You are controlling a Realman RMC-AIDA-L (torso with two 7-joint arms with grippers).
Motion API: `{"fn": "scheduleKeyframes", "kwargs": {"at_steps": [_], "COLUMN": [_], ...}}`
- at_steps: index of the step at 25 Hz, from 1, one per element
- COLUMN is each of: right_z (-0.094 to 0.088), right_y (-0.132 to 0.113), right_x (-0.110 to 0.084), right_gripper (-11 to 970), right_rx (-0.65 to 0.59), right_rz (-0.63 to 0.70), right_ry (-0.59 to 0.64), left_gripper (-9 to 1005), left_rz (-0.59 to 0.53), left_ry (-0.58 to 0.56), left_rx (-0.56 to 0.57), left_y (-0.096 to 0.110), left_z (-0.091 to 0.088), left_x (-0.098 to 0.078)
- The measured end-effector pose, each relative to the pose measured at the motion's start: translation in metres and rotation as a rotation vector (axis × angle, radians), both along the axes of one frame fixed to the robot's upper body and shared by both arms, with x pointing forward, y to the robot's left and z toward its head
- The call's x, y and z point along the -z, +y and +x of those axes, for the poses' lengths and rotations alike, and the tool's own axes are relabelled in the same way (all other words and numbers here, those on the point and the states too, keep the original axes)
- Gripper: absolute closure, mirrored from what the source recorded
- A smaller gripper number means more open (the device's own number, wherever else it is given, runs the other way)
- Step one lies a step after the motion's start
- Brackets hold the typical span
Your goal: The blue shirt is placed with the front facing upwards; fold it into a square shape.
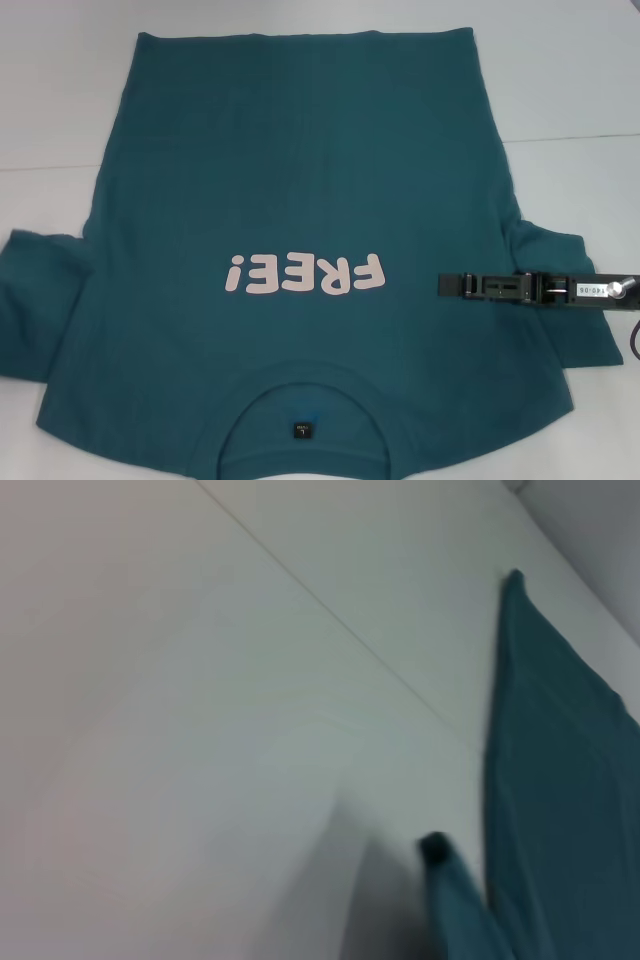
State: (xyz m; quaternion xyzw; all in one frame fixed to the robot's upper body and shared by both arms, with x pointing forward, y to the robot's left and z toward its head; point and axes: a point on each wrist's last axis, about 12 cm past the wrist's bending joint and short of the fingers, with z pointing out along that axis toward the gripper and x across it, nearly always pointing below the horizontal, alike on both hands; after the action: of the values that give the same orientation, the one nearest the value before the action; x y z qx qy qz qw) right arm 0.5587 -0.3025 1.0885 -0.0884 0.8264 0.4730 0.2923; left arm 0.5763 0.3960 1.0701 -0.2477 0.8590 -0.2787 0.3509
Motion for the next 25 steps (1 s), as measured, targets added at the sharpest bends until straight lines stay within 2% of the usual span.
{"fn": "scheduleKeyframes", "kwargs": {"at_steps": [6, 12, 18, 25], "right_z": [0.0, 0.0, 0.0, -0.001], "right_y": [0.001, 0.002, 0.003, 0.002], "right_x": [0.0, 0.0, 0.001, 0.002], "right_gripper": [45, 44, 44, 44], "right_rx": [-0.002, -0.007, -0.011, -0.006], "right_rz": [0.0, -0.002, -0.003, -0.009], "right_ry": [0.001, 0.004, 0.008, 0.008], "left_gripper": [997, 998, 997, 998], "left_rz": [0.035, 0.069, 0.107, 0.108], "left_ry": [-0.013, -0.029, -0.01, 0.051], "left_rx": [-0.018, 0.013, 0.104, 0.216], "left_y": [0.009, 0.008, -0.002, -0.024], "left_z": [0.004, 0.016, 0.03, 0.037], "left_x": [-0.008, -0.02, -0.035, -0.053]}}
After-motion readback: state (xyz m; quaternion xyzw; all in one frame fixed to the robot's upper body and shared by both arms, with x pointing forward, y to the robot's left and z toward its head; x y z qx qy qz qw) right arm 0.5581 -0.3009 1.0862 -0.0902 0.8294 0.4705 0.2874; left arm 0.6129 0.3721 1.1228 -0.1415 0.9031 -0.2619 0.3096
